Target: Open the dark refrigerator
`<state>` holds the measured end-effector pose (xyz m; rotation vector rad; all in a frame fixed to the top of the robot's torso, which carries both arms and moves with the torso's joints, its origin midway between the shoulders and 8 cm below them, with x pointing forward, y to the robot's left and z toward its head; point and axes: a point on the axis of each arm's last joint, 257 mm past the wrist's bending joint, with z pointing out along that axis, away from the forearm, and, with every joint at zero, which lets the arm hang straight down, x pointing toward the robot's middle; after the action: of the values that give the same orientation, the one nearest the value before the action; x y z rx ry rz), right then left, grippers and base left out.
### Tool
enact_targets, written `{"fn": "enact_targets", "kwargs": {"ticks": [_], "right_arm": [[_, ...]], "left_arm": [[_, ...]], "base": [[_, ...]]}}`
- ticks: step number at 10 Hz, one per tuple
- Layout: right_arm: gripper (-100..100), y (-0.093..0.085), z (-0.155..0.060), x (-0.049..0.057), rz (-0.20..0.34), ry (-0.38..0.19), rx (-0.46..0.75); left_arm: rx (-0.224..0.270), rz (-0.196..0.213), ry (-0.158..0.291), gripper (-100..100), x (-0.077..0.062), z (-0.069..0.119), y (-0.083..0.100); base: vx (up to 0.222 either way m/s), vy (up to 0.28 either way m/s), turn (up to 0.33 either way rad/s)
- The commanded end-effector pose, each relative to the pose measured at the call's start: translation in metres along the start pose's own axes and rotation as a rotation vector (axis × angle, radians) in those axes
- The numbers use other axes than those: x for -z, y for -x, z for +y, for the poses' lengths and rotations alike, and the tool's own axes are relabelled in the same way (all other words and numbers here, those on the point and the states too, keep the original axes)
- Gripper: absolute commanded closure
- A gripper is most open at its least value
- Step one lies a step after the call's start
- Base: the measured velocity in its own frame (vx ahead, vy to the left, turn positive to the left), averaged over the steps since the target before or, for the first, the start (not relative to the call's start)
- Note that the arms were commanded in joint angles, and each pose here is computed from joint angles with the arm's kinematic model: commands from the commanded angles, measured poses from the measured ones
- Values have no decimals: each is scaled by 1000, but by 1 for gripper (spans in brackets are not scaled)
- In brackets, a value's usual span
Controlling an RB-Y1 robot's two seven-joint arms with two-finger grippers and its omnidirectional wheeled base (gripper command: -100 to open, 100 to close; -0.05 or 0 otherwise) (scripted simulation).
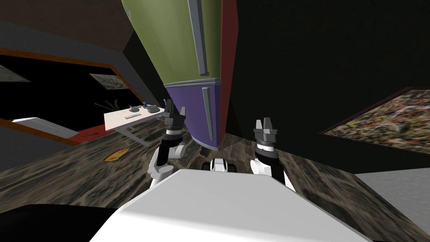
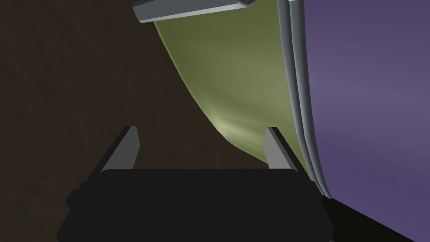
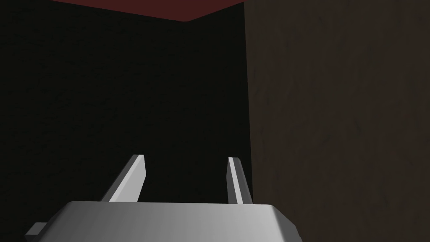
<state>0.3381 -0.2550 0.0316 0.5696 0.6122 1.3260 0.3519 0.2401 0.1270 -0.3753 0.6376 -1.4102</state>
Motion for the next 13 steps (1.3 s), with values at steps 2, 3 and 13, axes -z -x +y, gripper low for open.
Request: {"fn": "enact_targets", "kwargs": {"ticks": [2,3,13], "right_arm": [[0,0,0,0,0,0,0],[0,0,0,0,0,0,0],[0,0,0,0,0,0,0]], "left_arm": [[5,6,19,-100,-19,4,-3],[5,6,26,-100,-19,6,-3],[25,14,70,-100,-72,7,-8]], "base": [[27,-12,0],[24,-12,-1],[25,-12,0]]}}
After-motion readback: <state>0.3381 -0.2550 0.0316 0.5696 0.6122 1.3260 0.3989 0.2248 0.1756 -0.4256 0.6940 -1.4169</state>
